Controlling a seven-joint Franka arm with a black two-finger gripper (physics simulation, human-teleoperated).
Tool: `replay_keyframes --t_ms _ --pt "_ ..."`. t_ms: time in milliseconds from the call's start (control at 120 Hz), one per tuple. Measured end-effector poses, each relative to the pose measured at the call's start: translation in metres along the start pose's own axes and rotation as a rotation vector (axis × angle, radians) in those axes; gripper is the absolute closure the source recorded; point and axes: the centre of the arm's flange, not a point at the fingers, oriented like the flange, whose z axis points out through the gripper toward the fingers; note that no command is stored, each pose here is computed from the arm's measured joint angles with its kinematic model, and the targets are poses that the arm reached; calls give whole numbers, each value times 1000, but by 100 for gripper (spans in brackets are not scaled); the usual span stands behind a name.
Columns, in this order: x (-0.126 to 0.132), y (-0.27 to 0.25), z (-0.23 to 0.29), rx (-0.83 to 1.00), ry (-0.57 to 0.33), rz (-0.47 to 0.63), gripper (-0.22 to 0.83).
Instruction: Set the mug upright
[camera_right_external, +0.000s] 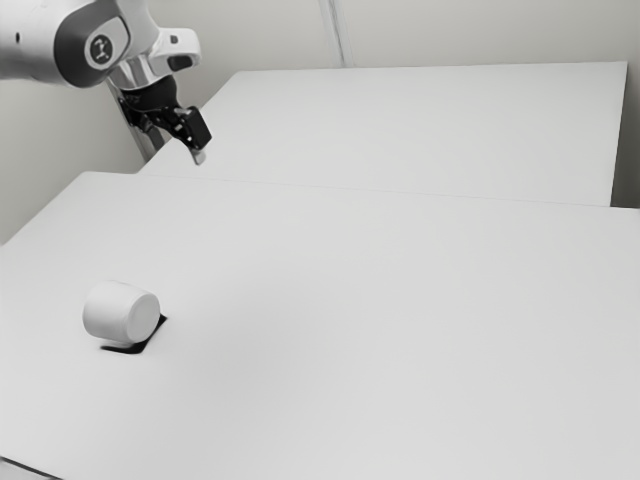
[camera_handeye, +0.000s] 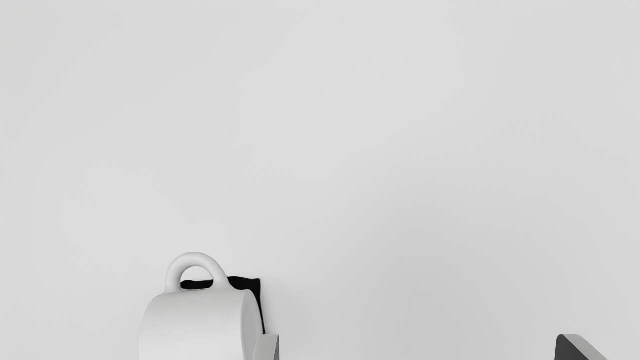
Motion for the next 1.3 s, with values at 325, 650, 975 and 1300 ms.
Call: replay_keyframes --t_ms 325,650,975,1300 --pt "-21 -64 21 10 -26 -111 0" --pt "-88 -186 69 -228 -146 -427 0" --pt "-144 -262 158 -450 -285 -535 0" --pt "-157 -303 234 -591 -306 -499 0"
